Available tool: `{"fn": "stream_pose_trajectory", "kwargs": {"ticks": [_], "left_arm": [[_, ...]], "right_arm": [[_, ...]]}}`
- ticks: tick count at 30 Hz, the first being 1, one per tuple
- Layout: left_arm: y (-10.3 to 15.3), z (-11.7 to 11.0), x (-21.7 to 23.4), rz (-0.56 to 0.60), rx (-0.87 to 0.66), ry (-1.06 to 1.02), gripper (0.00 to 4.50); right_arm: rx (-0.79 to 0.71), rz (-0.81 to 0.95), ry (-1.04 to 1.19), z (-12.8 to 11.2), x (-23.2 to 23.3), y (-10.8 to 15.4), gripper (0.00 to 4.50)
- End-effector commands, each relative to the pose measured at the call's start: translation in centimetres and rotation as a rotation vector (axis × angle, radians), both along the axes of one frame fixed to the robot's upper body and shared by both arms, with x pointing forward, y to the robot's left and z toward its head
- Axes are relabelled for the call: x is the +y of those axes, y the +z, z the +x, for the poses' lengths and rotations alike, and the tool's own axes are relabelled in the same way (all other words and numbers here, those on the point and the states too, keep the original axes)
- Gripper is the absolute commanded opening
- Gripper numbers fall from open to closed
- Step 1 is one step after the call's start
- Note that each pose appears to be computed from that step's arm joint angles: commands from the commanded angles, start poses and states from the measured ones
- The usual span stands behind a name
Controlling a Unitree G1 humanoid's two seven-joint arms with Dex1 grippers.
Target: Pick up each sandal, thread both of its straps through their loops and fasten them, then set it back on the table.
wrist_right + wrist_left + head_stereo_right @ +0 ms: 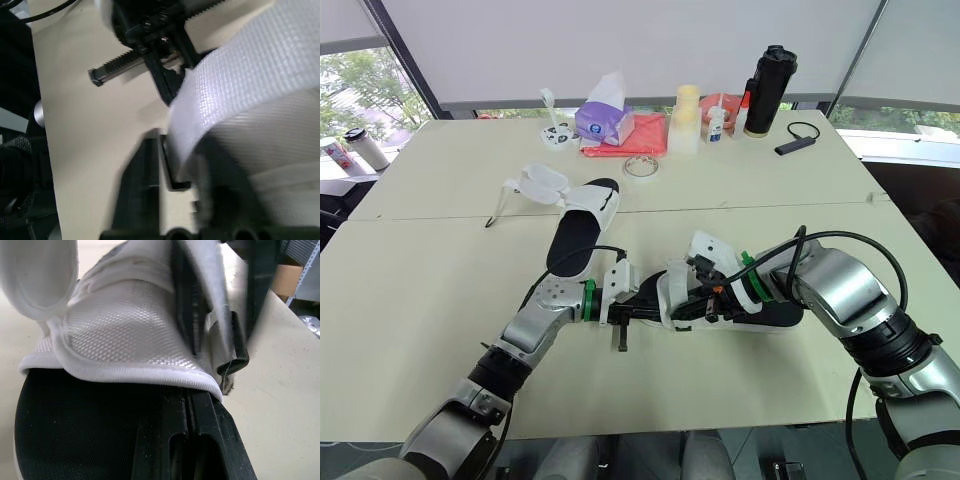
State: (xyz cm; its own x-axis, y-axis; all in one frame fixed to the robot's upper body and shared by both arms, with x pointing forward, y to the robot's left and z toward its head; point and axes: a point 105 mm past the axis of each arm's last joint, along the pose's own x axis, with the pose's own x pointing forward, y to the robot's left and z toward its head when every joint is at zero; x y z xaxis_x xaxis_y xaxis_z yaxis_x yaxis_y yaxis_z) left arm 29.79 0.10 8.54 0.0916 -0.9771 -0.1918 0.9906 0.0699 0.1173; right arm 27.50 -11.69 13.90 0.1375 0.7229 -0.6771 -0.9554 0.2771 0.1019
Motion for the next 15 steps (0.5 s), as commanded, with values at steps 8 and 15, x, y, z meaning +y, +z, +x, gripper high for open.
{"fn": "stream_pose_trajectory", "kwargs": {"ticks": [8,15], "left_arm": [[-1.0,-0.1,0.0,0.034,0.02,0.005,0.0],[-1.0,-0.1,-0.1,0.033,0.02,0.004,0.0]], "right_arm": [[-0.116,-0.13,0.014,-0.6,-2.5,2.3,4.47],[-0.123,-0.101,0.02,-1.9,-3.1,4.5,4.47]]}}
